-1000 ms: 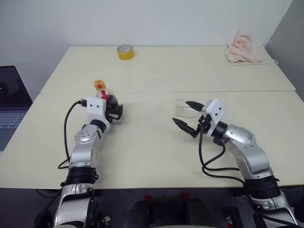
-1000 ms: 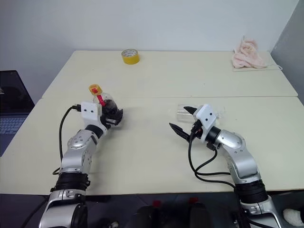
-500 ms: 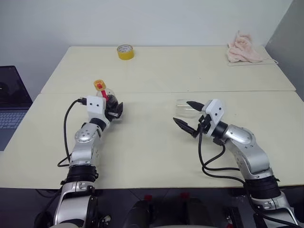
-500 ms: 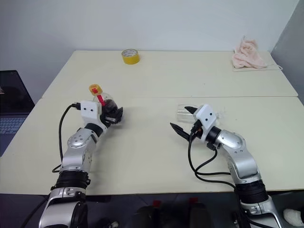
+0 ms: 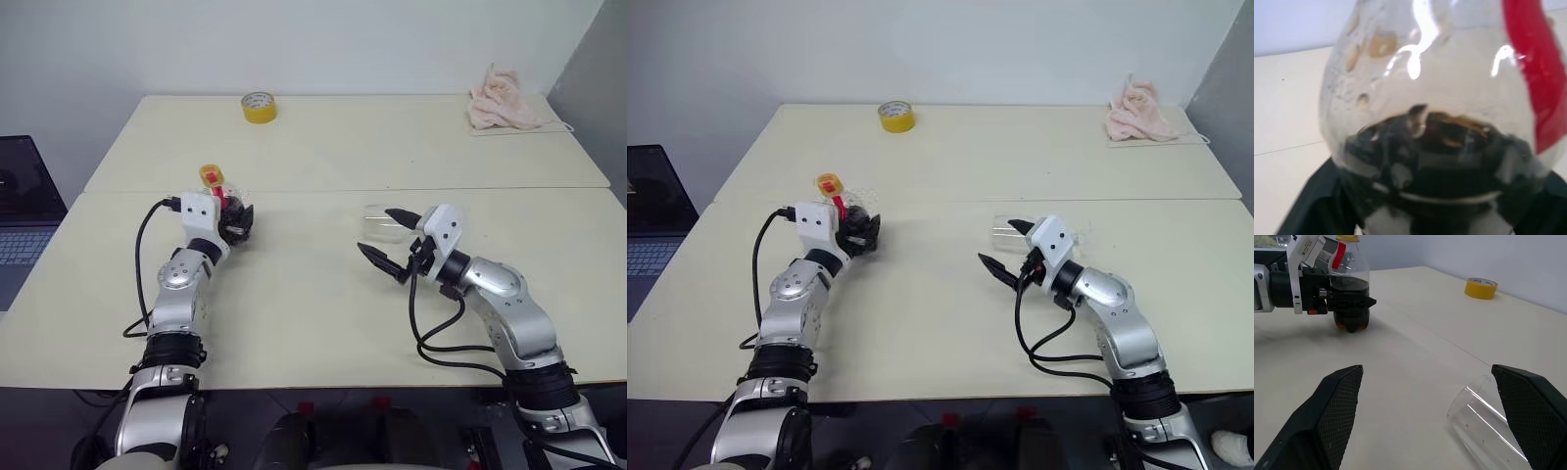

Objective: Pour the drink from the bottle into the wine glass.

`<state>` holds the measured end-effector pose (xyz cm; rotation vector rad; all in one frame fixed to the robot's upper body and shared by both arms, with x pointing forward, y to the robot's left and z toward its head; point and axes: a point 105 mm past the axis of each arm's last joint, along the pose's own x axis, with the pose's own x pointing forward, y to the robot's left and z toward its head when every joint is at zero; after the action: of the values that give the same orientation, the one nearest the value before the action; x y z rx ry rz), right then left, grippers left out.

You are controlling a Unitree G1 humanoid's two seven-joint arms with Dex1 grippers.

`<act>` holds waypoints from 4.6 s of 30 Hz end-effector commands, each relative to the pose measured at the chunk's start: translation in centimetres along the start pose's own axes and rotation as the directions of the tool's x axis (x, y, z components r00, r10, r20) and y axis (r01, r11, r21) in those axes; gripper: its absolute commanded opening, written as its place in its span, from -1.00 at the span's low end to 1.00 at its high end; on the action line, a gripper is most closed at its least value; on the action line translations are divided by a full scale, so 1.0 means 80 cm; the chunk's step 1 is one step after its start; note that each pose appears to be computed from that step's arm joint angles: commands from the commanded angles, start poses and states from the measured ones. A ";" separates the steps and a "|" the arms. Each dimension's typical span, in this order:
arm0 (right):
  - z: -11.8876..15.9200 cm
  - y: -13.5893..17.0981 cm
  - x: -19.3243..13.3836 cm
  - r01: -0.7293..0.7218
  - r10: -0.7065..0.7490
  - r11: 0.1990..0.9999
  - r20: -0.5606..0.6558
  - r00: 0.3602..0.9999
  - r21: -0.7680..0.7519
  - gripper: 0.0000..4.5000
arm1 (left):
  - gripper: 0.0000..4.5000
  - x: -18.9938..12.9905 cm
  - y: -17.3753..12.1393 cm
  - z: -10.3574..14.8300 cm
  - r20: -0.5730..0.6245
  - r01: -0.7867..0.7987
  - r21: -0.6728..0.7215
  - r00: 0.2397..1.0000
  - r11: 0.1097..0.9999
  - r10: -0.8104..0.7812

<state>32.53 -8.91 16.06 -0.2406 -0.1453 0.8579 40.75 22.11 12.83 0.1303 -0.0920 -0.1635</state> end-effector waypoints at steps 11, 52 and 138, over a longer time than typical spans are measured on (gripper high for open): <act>0.026 0.000 -0.001 -0.005 0.007 0.999 0.047 0.999 -0.046 1.00 | -0.08 0.002 0.000 0.019 0.061 0.007 -0.006 0.998 1.000 -0.007; 0.103 -0.012 0.048 0.013 -0.014 0.997 0.009 1.000 0.074 1.00 | -0.08 -0.013 -0.229 0.048 -0.012 0.540 0.134 0.839 0.831 -0.544; 0.101 0.070 -0.012 -0.849 0.850 0.522 -0.038 0.526 -0.080 0.00 | -0.08 -0.083 -0.243 0.091 0.022 0.866 0.136 0.483 0.482 -0.875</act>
<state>27.69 -5.89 23.00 -0.4066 -0.0897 1.7586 29.65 3.15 13.49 0.2573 0.0251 -1.2741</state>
